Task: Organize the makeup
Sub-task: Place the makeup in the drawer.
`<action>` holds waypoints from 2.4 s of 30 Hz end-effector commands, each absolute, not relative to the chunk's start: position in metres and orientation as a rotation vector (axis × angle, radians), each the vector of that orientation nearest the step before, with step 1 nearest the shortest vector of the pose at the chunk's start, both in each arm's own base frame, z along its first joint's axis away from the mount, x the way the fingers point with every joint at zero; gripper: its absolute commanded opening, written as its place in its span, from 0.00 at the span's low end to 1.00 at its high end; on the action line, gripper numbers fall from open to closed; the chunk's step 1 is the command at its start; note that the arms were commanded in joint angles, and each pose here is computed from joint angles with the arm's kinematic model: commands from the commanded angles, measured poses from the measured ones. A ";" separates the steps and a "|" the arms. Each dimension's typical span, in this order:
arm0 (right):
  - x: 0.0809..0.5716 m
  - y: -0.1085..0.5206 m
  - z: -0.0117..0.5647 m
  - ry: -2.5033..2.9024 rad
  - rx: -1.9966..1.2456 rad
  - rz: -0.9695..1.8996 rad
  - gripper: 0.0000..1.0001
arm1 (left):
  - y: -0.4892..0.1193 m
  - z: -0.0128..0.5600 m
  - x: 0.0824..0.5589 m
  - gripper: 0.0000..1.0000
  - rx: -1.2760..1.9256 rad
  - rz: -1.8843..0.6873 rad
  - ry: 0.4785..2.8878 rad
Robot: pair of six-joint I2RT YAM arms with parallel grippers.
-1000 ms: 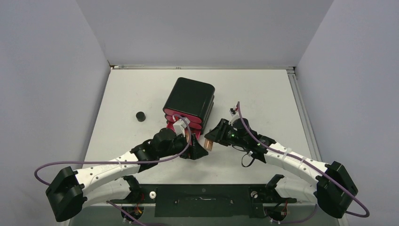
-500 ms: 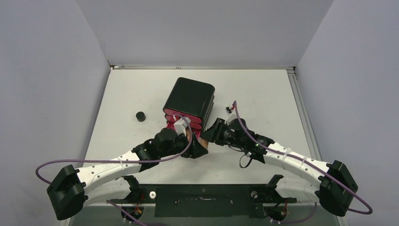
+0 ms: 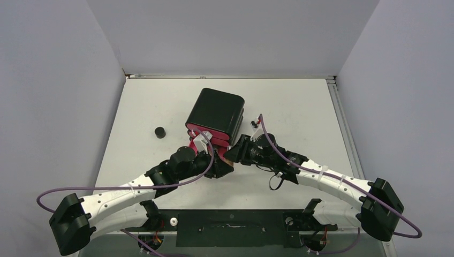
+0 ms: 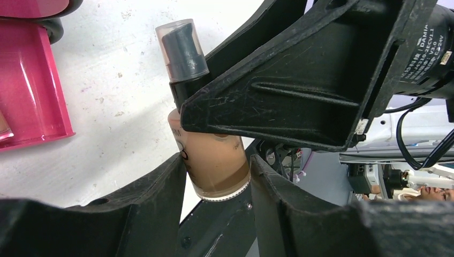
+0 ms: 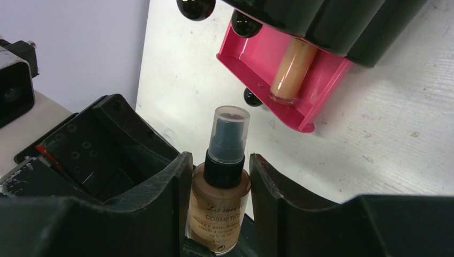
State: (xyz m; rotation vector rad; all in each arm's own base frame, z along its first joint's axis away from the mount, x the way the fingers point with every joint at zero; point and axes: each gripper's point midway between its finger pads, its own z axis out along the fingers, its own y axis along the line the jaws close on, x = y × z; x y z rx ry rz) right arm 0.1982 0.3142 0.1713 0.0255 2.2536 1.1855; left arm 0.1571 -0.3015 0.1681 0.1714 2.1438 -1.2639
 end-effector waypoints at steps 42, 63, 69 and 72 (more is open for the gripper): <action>0.190 0.340 0.205 2.157 -0.050 1.312 0.36 | -0.277 0.186 0.157 0.00 0.258 -1.116 2.113; 0.193 0.337 0.207 2.148 -0.054 1.285 0.65 | -0.277 0.180 0.153 0.00 0.304 -1.105 2.135; 0.194 0.332 0.205 2.153 -0.043 1.258 0.77 | -0.276 0.179 0.153 0.00 0.306 -1.101 2.138; 0.196 0.327 0.202 2.162 -0.022 1.219 0.83 | -0.275 0.178 0.153 0.00 0.304 -1.097 2.144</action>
